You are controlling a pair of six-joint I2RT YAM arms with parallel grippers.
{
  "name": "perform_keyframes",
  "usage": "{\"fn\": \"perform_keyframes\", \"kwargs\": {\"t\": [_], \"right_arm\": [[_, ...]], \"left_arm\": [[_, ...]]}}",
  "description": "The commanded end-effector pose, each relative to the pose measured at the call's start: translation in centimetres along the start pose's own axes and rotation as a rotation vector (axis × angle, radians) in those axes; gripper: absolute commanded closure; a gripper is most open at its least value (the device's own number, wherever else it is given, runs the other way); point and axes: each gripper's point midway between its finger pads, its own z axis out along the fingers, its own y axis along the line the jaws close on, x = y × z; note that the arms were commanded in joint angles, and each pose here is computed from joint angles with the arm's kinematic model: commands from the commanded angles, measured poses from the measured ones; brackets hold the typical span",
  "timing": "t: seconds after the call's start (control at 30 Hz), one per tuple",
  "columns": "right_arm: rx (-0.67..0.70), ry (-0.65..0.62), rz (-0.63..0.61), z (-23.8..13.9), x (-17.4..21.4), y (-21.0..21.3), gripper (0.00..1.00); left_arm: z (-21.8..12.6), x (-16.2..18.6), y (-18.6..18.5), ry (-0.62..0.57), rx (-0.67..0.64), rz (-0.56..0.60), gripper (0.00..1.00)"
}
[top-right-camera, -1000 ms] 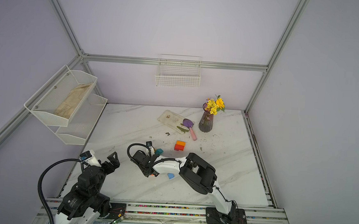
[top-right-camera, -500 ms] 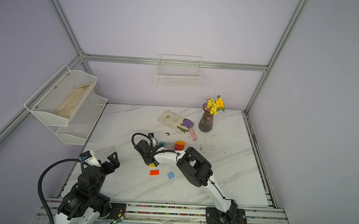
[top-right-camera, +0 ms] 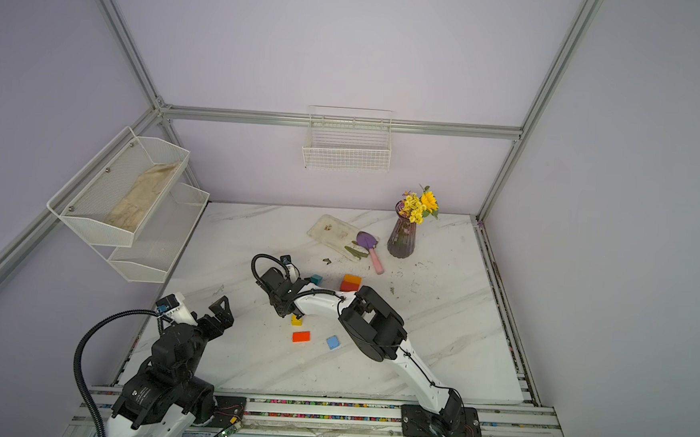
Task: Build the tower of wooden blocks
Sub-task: 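Move the open right gripper over the yellow block with red stripes, then lower the right gripper onto the striped yellow block and close it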
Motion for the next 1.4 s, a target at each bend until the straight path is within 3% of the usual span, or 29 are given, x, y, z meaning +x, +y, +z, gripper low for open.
{"fn": "perform_keyframes", "kwargs": {"t": [0.0, 0.17, 0.43, 0.8, 1.0, 1.37], "right_arm": [[0.051, 0.073, -0.093, 1.3, 2.6, -1.3, 0.03], [0.059, 0.066, -0.133, 2.3, 2.0, -1.9, 0.03], [-0.047, 0.116, -0.189, 3.1, 2.5, -0.7, 0.04], [-0.140, 0.139, -0.194, 0.0, 3.6, 0.0, 0.24], [-0.064, 0.149, -0.215, -0.4, 4.4, -0.6, 0.25], [-0.053, 0.165, -0.215, -1.2, 5.6, -1.0, 0.24]], "left_arm": [[0.2, 0.0, -0.4, -0.007, 0.018, 0.010, 0.00], [0.3, 0.0, -0.4, -0.005, 0.019, 0.011, 0.00], [0.3, 0.0, -0.5, -0.006, 0.019, 0.011, 0.00], [0.3, 0.1, -0.5, -0.003, 0.018, 0.013, 0.00], [0.3, 0.1, -0.4, -0.003, 0.017, 0.014, 0.00], [0.4, 0.1, -0.4, -0.001, 0.018, 0.013, 0.00]]}}
